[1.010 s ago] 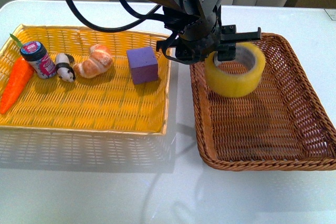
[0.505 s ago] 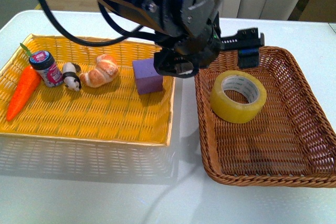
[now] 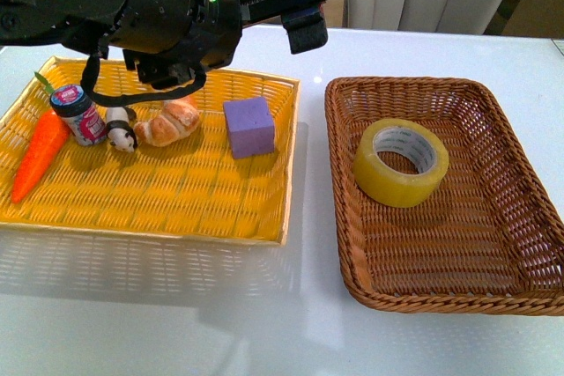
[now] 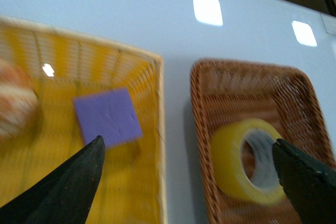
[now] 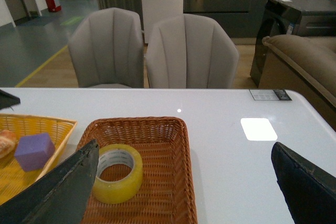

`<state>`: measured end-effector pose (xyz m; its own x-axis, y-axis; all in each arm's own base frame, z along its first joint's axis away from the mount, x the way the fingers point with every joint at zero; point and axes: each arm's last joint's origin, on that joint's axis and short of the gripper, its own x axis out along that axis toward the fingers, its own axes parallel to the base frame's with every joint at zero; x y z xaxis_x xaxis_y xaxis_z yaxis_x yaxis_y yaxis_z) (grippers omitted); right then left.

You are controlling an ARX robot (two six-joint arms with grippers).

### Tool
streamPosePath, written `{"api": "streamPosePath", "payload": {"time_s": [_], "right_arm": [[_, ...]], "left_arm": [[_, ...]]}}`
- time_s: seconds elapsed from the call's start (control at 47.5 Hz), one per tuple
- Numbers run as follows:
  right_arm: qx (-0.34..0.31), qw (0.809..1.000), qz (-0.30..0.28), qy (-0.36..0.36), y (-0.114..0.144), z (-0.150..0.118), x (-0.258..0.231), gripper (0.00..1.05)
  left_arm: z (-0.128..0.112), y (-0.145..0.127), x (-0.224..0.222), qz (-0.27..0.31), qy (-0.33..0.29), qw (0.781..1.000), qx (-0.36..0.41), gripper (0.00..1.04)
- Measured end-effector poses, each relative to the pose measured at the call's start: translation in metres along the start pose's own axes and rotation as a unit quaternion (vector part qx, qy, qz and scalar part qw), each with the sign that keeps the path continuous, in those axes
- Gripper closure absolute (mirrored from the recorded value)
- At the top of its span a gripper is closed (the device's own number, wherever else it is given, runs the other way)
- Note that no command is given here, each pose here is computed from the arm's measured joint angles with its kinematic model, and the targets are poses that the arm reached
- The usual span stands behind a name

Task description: Move tape to another basket

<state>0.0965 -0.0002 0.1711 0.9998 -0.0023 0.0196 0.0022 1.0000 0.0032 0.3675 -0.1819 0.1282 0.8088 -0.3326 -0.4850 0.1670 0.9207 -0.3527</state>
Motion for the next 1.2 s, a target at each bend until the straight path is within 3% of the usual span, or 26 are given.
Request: {"api": "streamPosePath", "payload": {"time_s": [0.063, 0.189, 0.358, 0.526, 0.757, 1.199], "right_arm": [[0.0, 1.0, 0.0, 0.0, 0.0, 0.0, 0.0, 0.09], [0.0, 1.0, 0.0, 0.0, 0.0, 0.0, 0.0, 0.09], [0.0, 1.0, 0.0, 0.0, 0.0, 0.0, 0.0, 0.09], [0.0, 1.0, 0.0, 0.0, 0.0, 0.0, 0.0, 0.09], [0.0, 1.0, 0.0, 0.0, 0.0, 0.0, 0.0, 0.09], [0.0, 1.0, 0.0, 0.0, 0.0, 0.0, 0.0, 0.09]], "left_arm": [[-0.003, 0.005, -0.006, 0.047, -0.112, 0.992, 0.041, 0.22], [-0.012, 0.033, -0.043, 0.107, -0.238, 0.96, 0.102, 0.41], [-0.006, 0.061, -0.095, 0.124, -0.29, 0.941, 0.123, 0.65], [-0.026, 0.088, -0.148, 0.126, -0.274, 0.943, 0.141, 1.03], [-0.032, 0.101, -0.198, 0.132, -0.276, 0.941, 0.143, 1.03], [-0.051, 0.111, -0.235, 0.131, -0.272, 0.942, 0.143, 1.03]]}}
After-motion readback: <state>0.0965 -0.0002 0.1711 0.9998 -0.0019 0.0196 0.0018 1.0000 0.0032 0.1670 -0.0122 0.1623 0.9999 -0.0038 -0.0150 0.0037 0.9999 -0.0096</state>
